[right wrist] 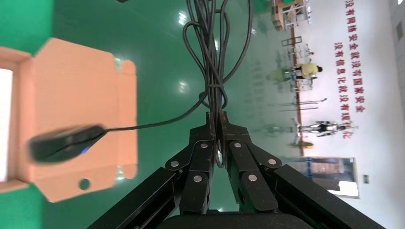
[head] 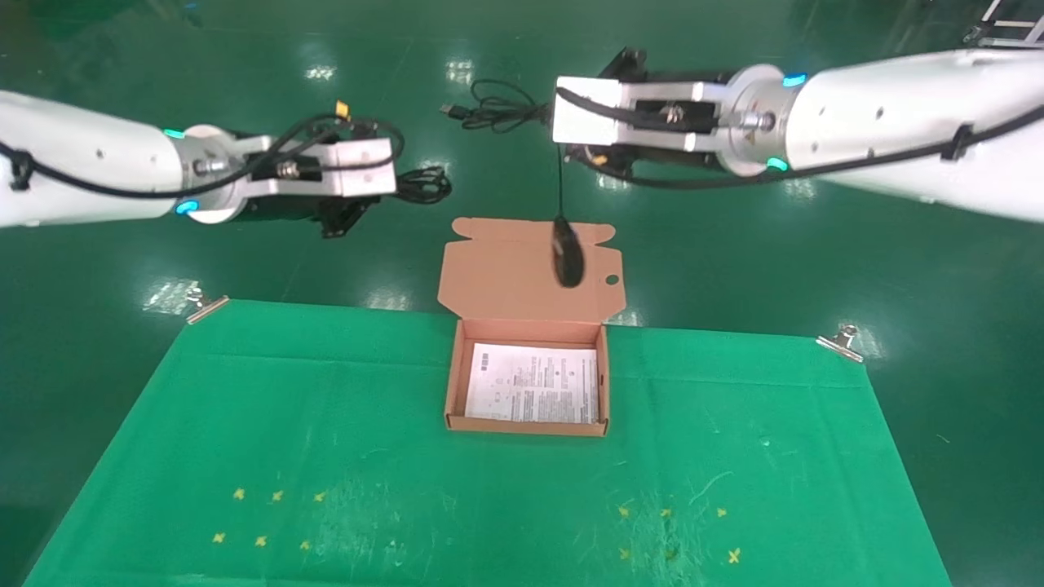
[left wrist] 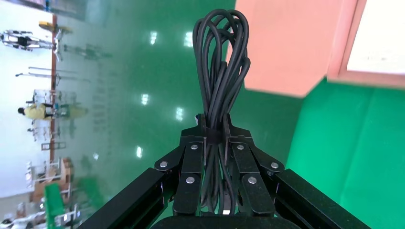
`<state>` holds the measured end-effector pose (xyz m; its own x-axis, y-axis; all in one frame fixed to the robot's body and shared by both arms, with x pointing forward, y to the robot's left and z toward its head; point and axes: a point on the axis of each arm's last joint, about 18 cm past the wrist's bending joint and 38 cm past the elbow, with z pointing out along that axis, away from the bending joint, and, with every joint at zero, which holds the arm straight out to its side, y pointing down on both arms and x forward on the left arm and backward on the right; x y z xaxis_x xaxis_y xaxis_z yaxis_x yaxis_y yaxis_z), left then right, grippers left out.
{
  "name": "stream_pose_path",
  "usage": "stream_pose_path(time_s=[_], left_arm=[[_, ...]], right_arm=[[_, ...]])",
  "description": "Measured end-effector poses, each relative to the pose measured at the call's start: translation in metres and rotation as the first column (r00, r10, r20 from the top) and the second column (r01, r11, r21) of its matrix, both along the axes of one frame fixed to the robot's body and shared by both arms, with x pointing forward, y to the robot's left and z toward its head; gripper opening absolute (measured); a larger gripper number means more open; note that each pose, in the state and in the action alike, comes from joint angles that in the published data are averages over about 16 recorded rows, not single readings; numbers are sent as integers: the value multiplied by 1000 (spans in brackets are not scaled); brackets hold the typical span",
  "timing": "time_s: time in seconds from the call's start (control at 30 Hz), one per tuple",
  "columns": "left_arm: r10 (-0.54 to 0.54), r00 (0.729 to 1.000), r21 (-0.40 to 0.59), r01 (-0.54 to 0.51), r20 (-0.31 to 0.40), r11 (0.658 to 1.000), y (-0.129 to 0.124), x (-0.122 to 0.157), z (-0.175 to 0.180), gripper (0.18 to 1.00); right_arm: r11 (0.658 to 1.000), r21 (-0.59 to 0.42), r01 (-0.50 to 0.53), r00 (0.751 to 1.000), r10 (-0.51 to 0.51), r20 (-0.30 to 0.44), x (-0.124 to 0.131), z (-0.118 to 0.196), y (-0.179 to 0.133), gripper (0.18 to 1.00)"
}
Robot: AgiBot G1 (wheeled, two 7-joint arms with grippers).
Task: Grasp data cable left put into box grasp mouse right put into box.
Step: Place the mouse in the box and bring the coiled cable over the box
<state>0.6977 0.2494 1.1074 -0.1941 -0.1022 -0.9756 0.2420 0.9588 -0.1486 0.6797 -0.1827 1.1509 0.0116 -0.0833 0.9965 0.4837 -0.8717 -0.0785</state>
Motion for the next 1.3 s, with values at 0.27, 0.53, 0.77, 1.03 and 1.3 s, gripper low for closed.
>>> stream_pose_path(time_s=[0.27, 0.53, 0.77, 1.03, 1.3], left_arm=[[100, 994, 43, -98, -40, 994, 25, 0, -23, 238], [166, 984, 54, -163, -66, 985, 40, -5, -34, 238], [181, 981, 52, -178, -69, 983, 42, -8, -36, 238], [183, 981, 52, -180, -67, 982, 41, -9, -36, 237], [182, 981, 53, -179, -68, 982, 41, -9, -37, 237]], right_arm=[[1000, 10, -14, 997, 15, -74, 14, -36, 15, 194], [999, 32, -34, 988, 39, -150, 30, -70, 36, 194], [998, 65, -12, 972, 27, -235, 48, -107, 42, 194], [993, 103, 65, 942, -26, -334, 71, -152, 33, 194], [986, 122, 112, 920, -56, -387, 83, -179, 30, 193]])
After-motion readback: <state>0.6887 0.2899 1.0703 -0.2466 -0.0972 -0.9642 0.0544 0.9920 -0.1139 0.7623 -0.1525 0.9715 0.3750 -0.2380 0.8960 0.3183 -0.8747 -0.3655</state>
